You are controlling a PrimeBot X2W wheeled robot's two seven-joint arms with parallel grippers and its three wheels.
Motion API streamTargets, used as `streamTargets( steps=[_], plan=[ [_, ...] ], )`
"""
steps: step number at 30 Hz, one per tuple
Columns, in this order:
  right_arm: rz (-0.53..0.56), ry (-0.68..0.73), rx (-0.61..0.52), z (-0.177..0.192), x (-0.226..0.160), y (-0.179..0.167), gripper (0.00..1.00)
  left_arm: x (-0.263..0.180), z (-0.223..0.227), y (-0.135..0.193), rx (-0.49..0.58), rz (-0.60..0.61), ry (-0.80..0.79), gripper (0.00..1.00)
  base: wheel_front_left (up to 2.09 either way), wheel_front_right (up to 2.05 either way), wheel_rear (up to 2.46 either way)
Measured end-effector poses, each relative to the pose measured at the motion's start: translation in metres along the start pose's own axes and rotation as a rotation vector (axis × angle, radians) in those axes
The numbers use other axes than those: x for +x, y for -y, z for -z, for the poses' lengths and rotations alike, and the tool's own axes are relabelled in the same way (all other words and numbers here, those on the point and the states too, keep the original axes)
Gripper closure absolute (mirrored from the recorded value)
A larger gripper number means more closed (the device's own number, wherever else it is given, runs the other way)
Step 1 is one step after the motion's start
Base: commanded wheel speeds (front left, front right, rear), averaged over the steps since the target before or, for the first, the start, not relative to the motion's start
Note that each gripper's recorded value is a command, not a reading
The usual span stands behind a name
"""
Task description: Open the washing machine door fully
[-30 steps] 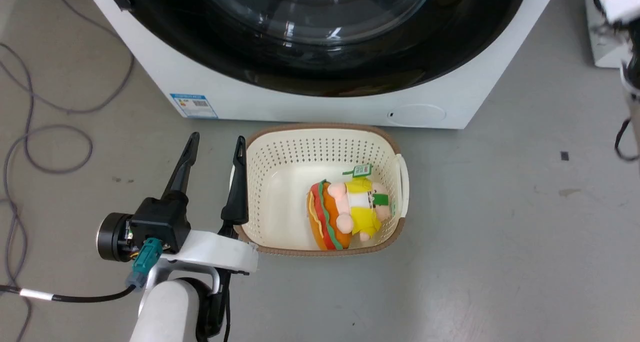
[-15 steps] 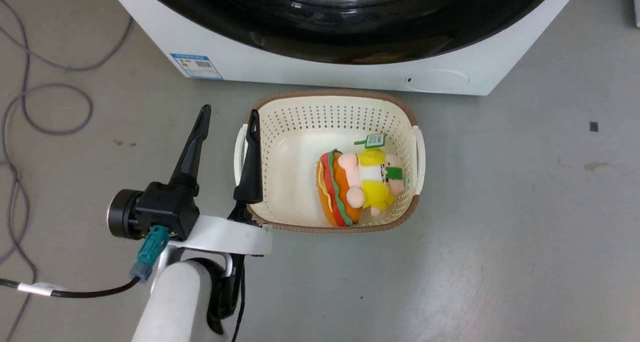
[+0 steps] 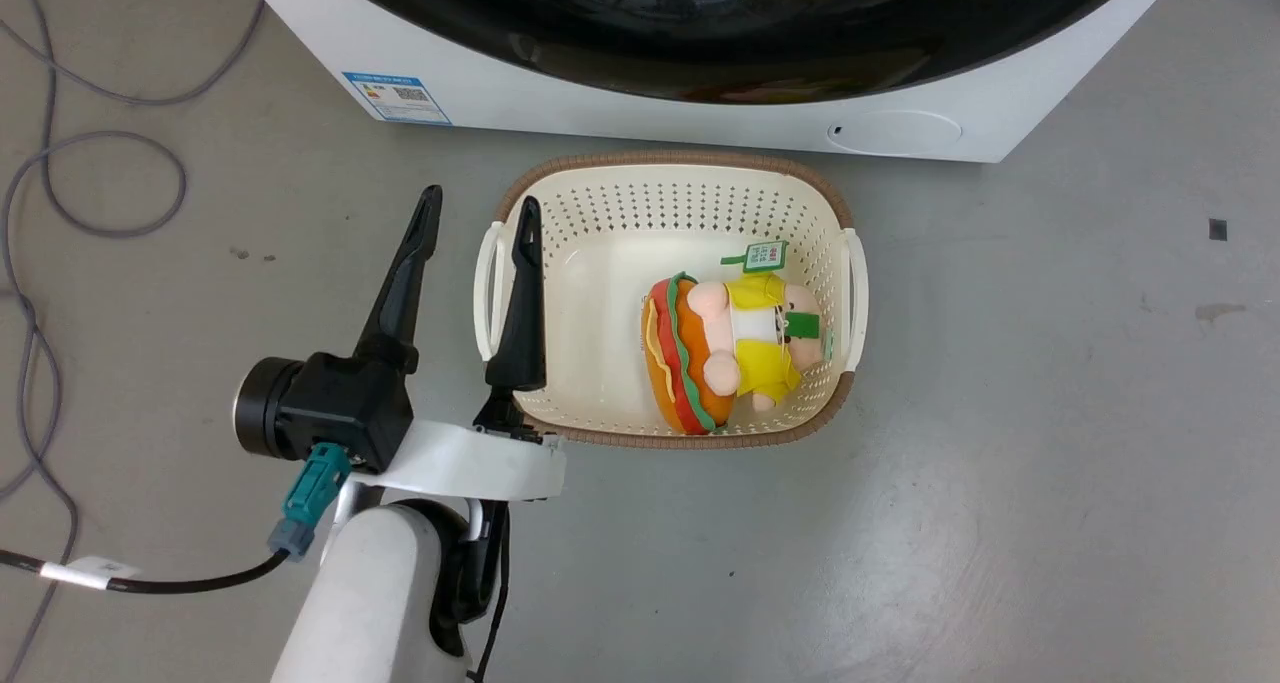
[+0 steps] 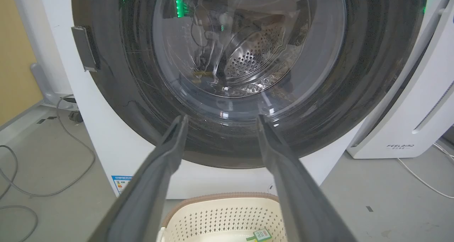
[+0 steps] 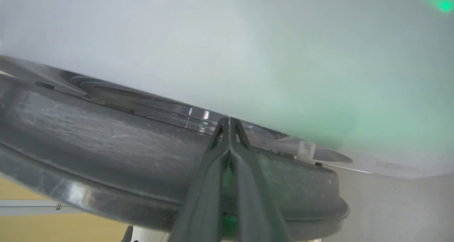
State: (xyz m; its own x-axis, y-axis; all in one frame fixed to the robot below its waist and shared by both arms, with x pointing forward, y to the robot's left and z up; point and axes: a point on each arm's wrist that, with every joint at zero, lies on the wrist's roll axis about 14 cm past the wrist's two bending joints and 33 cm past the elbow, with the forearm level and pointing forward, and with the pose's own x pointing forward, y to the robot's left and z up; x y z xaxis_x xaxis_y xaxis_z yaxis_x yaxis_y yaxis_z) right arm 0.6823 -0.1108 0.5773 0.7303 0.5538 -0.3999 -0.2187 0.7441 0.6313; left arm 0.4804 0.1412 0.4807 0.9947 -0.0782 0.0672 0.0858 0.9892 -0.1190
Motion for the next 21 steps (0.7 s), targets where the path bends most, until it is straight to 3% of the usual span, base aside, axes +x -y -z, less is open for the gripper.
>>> streamTargets(
  steps=[13,21],
  plan=[
    [-0.072,-0.183,0.088,0.007,-0.012,-0.001,1.0,0.007,0.004,0.01,-0.03,0.023,0.013,0.0,0.0,0.0,0.0],
    [-0.085,-0.189,0.064,0.002,-0.03,-0.012,1.0,0.007,-0.01,0.014,-0.036,0.033,0.045,0.0,0.0,0.0,0.0]
  ],
)
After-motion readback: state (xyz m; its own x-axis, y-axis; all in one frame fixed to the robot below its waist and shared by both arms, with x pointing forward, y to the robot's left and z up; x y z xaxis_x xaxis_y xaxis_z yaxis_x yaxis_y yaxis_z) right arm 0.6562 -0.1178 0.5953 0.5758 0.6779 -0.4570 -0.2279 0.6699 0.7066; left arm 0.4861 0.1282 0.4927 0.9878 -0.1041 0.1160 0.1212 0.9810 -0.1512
